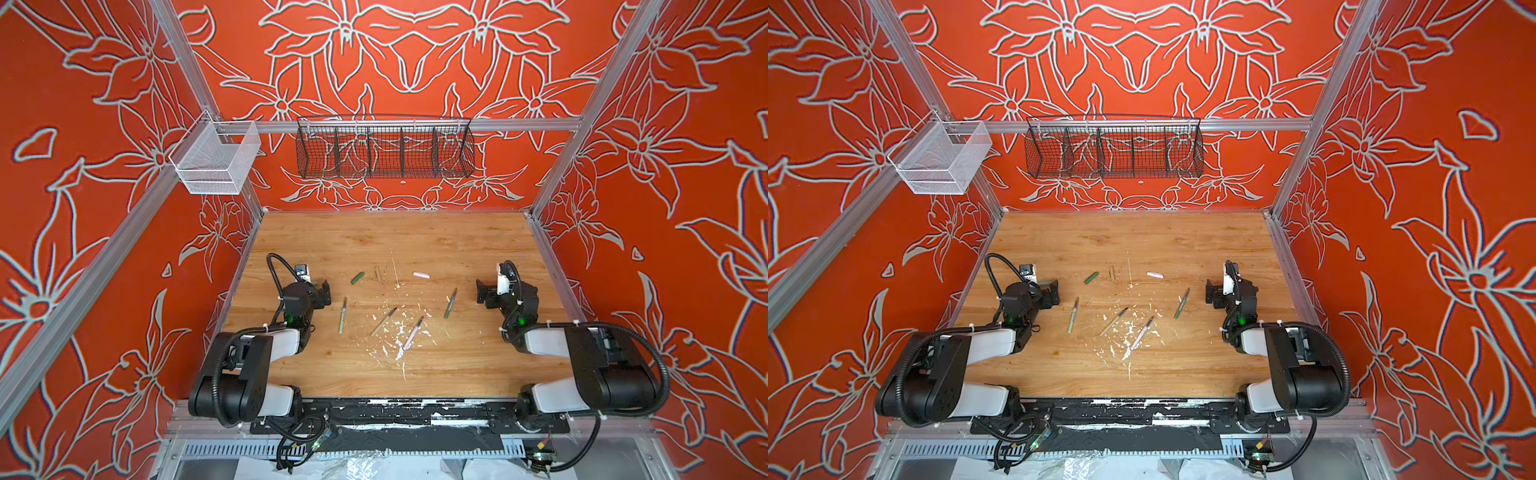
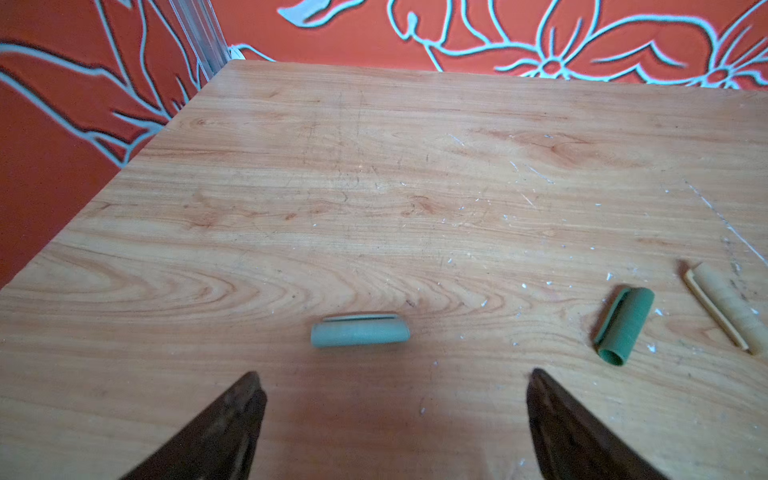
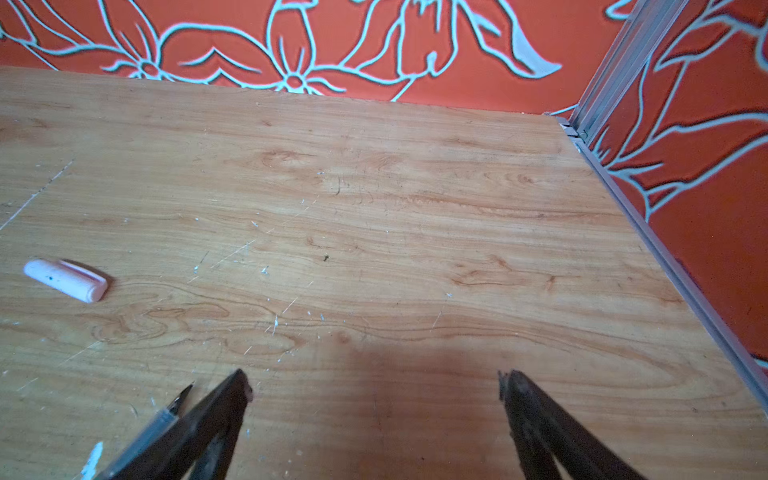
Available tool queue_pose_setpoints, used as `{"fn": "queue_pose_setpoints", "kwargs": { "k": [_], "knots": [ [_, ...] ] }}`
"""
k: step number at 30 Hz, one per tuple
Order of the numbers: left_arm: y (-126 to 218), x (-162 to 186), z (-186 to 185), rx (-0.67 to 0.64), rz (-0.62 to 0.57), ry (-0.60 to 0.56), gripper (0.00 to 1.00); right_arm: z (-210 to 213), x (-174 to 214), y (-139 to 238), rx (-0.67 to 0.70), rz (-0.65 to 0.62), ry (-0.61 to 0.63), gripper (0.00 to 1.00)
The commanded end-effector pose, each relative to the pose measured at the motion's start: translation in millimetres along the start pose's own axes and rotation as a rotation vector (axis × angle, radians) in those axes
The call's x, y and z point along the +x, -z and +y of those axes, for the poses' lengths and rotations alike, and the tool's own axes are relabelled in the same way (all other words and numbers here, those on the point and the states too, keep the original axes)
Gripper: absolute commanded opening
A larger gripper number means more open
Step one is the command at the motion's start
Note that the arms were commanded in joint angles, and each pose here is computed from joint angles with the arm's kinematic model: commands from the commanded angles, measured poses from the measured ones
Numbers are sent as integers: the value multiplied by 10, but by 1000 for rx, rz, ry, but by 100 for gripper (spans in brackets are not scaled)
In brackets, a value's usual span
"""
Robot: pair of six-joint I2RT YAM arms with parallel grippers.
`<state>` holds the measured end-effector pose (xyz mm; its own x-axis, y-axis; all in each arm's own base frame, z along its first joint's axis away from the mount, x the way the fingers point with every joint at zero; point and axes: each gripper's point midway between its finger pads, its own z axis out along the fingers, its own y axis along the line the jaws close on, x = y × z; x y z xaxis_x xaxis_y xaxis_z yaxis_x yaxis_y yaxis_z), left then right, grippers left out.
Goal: Insert the pens into the pen caps
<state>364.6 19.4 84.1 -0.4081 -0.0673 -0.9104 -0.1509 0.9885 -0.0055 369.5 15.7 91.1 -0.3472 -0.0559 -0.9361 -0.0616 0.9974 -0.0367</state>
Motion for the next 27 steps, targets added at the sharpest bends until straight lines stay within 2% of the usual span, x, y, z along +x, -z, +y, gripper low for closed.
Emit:
{"fn": "queue_pose_setpoints", "kwargs": {
  "k": [1, 27],
  "knots": [
    [6, -25, -42, 34, -6, -11, 96, 11, -38, 16, -10, -19, 20, 97],
    [1, -27, -48, 38, -4, -11, 96, 7, -36, 15, -9, -18, 19, 98]
  ]
}}
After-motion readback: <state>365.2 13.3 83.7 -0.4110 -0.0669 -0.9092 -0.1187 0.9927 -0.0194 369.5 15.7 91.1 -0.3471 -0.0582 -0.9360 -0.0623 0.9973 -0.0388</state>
